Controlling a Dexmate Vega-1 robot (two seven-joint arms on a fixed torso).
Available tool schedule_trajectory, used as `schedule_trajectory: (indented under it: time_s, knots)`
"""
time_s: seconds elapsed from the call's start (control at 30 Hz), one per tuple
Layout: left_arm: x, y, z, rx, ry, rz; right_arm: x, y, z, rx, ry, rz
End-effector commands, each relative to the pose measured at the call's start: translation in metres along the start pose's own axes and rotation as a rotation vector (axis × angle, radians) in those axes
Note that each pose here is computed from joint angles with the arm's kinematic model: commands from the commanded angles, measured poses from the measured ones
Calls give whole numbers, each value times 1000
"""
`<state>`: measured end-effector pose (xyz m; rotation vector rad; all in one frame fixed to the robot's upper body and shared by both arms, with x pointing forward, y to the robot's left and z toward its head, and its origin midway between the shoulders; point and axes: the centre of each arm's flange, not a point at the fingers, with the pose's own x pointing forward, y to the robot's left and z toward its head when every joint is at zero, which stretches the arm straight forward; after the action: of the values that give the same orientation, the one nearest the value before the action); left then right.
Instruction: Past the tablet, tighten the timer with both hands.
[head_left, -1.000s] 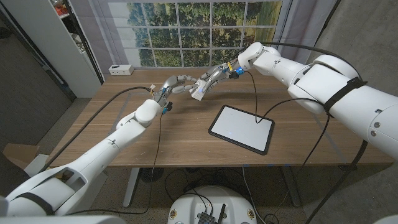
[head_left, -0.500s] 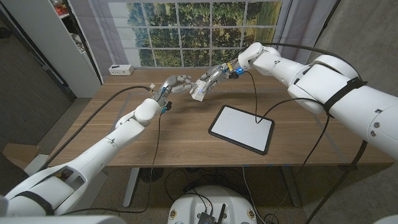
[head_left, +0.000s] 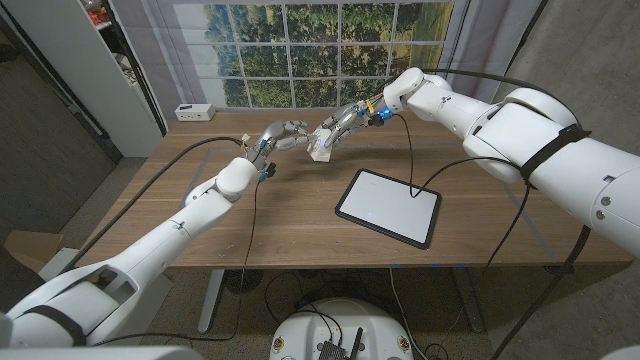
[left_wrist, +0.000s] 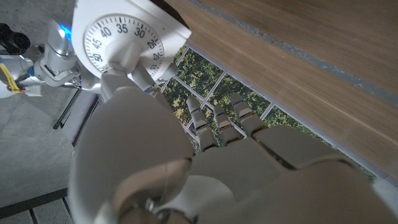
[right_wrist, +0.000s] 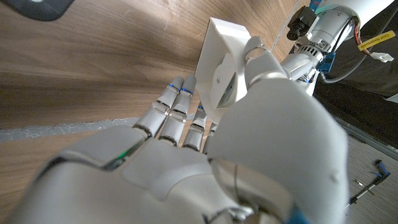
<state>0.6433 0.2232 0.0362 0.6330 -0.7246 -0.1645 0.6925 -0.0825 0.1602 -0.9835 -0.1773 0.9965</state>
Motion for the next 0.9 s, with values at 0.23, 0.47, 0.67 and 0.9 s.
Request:
schedule_trajectory:
  time_s: [0.23, 0.47, 0.67, 0.9]
  knots:
    - [-3, 2, 9, 48, -32, -31, -5, -4, -7, 52, -22, -28]
    - [-3, 2, 14, 73, -23, -24, -11, -5, -16, 80, -39, -45]
    - [0, -1, 18, 101, -23, -25, -15, -5, -20, 90, -54, -45]
    - [1, 0, 18, 116, -22, -34, -24, -7, -20, 86, -84, -33]
